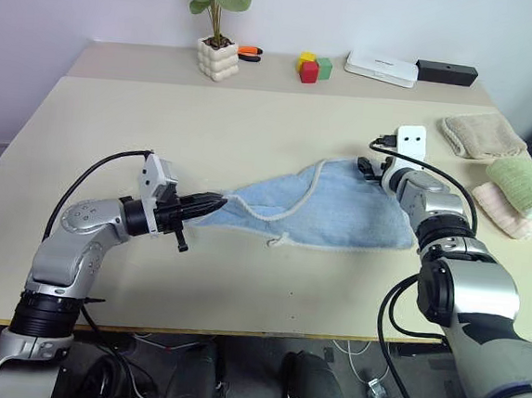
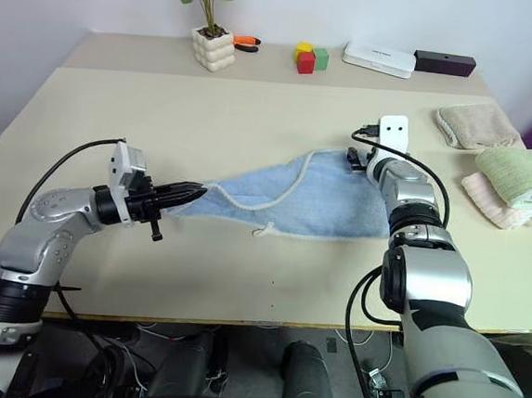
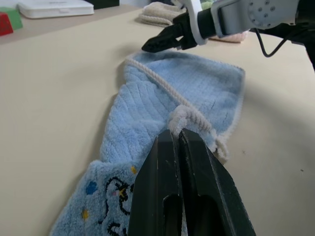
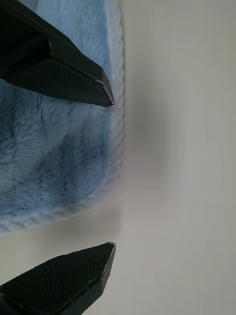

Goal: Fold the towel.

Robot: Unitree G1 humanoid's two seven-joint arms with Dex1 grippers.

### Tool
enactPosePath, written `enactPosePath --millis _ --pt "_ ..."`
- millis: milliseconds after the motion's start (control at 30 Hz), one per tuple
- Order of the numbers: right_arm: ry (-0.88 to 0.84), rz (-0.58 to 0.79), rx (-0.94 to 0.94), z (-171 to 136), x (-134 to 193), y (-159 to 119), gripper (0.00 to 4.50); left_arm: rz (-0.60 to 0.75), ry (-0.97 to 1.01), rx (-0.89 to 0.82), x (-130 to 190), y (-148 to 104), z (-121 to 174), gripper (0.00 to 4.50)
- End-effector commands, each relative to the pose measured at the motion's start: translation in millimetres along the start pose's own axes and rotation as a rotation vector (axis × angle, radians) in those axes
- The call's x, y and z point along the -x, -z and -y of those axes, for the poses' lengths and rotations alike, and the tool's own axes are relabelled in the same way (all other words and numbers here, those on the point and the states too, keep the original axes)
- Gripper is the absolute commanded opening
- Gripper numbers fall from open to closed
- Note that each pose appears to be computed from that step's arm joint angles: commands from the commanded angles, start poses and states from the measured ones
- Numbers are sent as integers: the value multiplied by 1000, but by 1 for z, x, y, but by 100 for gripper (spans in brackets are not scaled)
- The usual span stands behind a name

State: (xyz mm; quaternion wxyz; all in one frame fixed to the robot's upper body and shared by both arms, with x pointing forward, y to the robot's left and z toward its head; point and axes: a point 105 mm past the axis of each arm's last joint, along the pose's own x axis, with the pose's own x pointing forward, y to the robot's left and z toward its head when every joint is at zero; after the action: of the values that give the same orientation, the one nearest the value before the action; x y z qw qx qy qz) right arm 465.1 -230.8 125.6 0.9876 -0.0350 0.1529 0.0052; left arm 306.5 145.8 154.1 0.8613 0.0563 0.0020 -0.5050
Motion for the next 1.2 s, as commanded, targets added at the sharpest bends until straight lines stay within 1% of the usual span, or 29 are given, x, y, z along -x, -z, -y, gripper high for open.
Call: enactPosePath --millis 33,133,267,300,367,567,633,667,733,767,867,933,1000,1067,1100,1200 --pt "12 12 -72 -1 -1 -5 450 33 -7 -25 3 -10 2 5" --pt "28 -49 -131 -1 -1 11 360 26 -13 -31 2 -9 1 0" --pt "-16 -53 -113 -12 -3 10 162 24 -14 -37 2 -9 0 0" --pt "-23 -40 -110 -14 -3 6 113 26 -8 -36 2 -9 0 0" --pt "-5 -15 -72 -11 -3 0 8 24 -5 -34 0 -9 0 0" --pt "-26 45 -24 -5 0 -10 3 43 -42 -19 3 -10 -7 0" --pt "-82 120 13 -3 4 -20 3 52 -127 -26 8 -11 -21 0" --pt "-130 148 10 -1 9 -22 3 64 -199 -36 15 -13 -34 0" --pt "-198 198 63 4 22 -24 3 88 -308 -23 30 -16 -55 0" --pt "-211 209 95 4 28 -24 3 96 -333 -19 34 -17 -60 0" --pt "-326 286 173 -1 60 -30 3 118 -360 17 48 -22 -68 0" --pt "-385 310 212 -6 78 -31 3 111 -361 11 54 -23 -70 0" --pt "-497 368 208 -10 110 -30 3 73 -363 19 66 -17 -73 0" --pt "-599 365 203 -20 135 -22 3 33 -350 41 74 -10 -75 0" --pt "-629 354 198 -24 141 -19 3 24 -344 41 76 -9 -75 0" --pt "-793 200 224 -46 169 18 3 24 -327 60 76 -9 -75 0"
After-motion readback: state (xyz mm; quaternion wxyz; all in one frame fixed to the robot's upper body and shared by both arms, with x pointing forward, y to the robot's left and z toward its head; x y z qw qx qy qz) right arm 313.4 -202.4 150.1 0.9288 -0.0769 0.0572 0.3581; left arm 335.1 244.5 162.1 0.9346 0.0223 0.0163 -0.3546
